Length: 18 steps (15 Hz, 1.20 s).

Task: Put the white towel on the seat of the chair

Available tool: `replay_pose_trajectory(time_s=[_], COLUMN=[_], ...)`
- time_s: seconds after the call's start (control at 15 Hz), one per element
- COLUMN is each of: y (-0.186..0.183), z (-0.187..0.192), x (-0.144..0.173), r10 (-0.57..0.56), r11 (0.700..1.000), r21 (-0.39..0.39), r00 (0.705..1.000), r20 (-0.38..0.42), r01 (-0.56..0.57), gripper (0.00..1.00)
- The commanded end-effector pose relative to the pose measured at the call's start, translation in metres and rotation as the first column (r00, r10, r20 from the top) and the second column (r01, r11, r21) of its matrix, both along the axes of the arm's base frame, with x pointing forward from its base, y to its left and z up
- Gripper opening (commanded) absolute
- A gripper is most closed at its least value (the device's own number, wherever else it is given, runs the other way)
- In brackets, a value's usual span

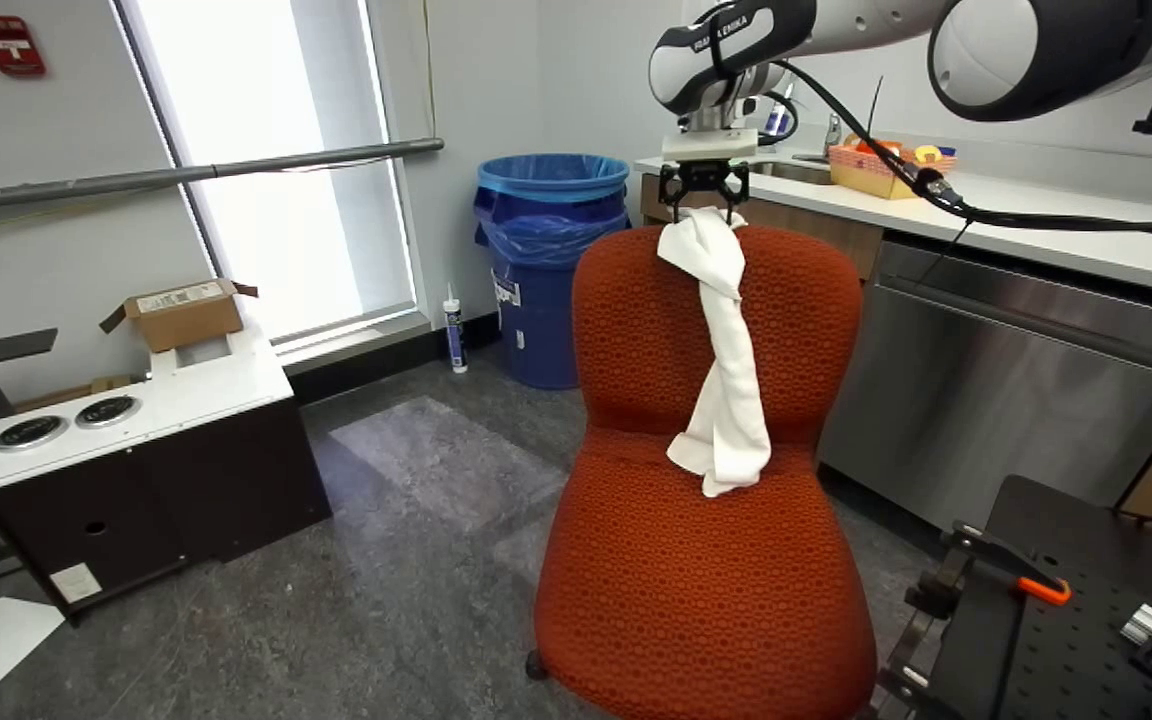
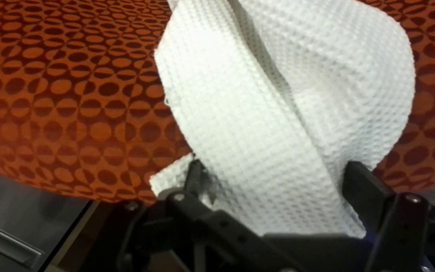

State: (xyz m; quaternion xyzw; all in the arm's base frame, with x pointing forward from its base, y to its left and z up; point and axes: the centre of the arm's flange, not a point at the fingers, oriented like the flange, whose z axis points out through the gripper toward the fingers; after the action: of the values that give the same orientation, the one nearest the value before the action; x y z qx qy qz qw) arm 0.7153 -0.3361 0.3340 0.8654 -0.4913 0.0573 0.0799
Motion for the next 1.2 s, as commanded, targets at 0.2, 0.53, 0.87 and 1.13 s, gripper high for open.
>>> replay_pose_trajectory(time_s=[0.2,0.53,0.87,1.13], y=[-0.004,0.002,0.033,0.063], z=[0.02,0.017,0.035,0.076], x=[0.014,0.004,-0.016,-0.033], r10=[0.038,0.047,0.175,0.306], r11=[0.999,0.998,0.981,0.944], r21=[0.012,0.037,0.086,0.102], r00=[0.999,0.999,0.984,0.948], r20=[0.018,-0.005,0.013,0.092], r01=[-0.038,-0.046,-0.175,-0.315], gripper=[0.33,0.0,0.0,0.0])
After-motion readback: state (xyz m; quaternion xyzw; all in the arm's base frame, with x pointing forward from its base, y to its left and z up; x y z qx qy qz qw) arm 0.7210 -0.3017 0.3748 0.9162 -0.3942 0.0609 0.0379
